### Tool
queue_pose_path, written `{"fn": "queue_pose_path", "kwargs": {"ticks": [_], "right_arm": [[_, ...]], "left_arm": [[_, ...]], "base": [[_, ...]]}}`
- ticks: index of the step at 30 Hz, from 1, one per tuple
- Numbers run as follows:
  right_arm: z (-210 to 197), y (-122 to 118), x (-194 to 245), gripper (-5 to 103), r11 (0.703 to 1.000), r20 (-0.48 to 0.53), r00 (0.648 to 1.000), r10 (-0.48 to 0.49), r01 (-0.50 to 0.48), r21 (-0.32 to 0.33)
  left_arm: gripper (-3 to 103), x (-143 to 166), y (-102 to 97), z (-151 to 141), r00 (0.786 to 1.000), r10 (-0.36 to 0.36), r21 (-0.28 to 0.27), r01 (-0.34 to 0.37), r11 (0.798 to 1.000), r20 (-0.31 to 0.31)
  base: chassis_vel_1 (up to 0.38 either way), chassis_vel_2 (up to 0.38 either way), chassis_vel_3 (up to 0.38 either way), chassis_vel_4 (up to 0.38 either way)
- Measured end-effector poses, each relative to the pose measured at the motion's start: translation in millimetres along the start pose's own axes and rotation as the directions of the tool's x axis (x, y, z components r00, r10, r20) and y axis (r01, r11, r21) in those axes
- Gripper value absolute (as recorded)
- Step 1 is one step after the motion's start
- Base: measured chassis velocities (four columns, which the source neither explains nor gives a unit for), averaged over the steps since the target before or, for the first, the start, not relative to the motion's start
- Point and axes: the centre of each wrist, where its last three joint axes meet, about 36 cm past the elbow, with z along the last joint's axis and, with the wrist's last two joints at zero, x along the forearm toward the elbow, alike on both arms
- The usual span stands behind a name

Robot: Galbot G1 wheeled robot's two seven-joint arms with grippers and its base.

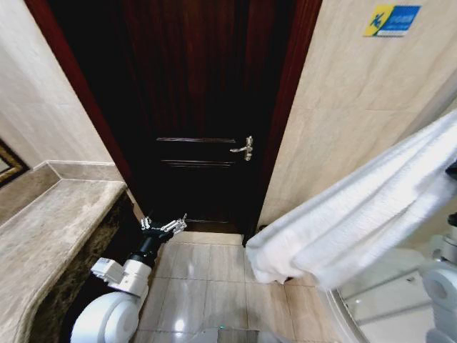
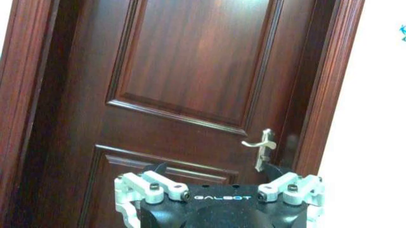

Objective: Discard the used towel into the hamper.

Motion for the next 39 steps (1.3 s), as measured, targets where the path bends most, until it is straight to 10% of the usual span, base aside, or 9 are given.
{"fn": "queue_pose_path", "kwargs": {"ticks": [39], "right_arm": [[0.2,0.0,-0.2,7,1.0,0.001,1.0,0.0,0.0,0.0]], "left_arm": [[100,0.0,0.0,0.0,1.0,0.0,0.0,0.0,1.0,0.0]], "base": [[0.0,0.0,0.0,0.0]]}}
